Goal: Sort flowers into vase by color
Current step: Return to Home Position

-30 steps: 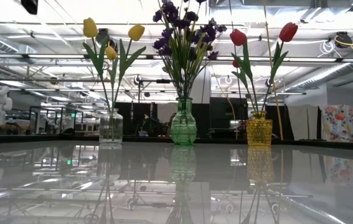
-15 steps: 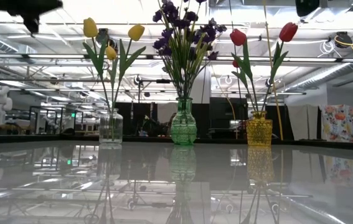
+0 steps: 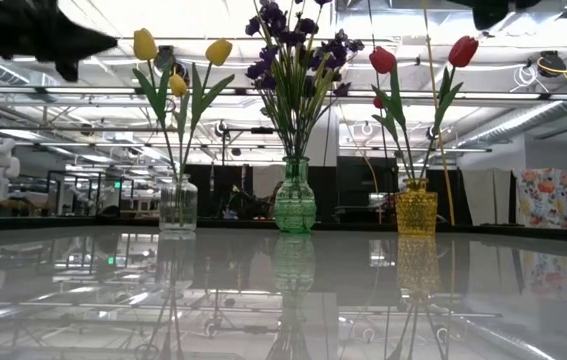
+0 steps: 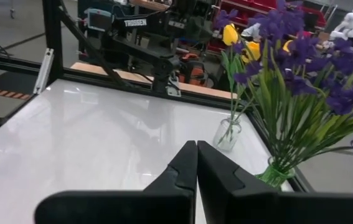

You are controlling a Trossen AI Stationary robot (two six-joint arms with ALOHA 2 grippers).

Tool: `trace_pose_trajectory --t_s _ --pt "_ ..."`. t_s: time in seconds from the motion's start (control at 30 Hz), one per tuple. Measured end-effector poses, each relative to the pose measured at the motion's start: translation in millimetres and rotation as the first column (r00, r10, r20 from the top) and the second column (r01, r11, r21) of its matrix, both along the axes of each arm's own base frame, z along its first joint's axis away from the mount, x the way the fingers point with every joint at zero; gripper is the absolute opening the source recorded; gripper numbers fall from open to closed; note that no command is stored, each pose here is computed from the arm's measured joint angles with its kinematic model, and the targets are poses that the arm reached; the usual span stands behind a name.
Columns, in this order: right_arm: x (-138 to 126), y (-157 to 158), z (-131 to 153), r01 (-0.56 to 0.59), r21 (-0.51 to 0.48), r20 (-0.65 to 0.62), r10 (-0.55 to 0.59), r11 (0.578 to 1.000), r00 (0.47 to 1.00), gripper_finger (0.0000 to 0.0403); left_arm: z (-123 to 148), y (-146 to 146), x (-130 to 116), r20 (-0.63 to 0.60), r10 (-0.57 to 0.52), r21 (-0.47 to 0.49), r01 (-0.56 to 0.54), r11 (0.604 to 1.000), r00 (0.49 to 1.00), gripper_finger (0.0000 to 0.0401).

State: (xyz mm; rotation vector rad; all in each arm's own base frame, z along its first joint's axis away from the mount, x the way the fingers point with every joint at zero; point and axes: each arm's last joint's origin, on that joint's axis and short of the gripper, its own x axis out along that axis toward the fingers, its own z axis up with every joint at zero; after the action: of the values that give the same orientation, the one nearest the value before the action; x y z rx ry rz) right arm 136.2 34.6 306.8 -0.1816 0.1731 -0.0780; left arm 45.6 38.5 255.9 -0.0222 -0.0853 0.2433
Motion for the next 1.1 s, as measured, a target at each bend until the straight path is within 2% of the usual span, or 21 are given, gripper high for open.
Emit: trace_pose_trajectory --t_s 0.27,0.63,0.87,1.1 --pt "1 -4 0 0.030 0.003 0.000 -0.030 1.000 1.000 0.0004 -37 14 13 -0.011 0.022 -0.083 -0.023 0.996 1.000 0.0002" --pt "1 -4 -1 0.028 0.005 -0.001 -0.028 1.000 1.000 0.0004 -66 12 29 -0.040 0.000 -0.126 -0.005 0.992 0.999 0.0002" --pt "2 -4 -23 0.025 0.013 0.008 -0.025 1.000 1.000 0.0004 -77 5 39 0.000 -0.059 -0.124 0.059 0.991 0.998 0.0001" --pt "-5 -5 -53 0.002 0.088 0.044 -0.006 0.996 0.999 0.0004 -87 -1 45 -0.021 -0.075 -0.134 0.071 0.988 0.997 0.0001"
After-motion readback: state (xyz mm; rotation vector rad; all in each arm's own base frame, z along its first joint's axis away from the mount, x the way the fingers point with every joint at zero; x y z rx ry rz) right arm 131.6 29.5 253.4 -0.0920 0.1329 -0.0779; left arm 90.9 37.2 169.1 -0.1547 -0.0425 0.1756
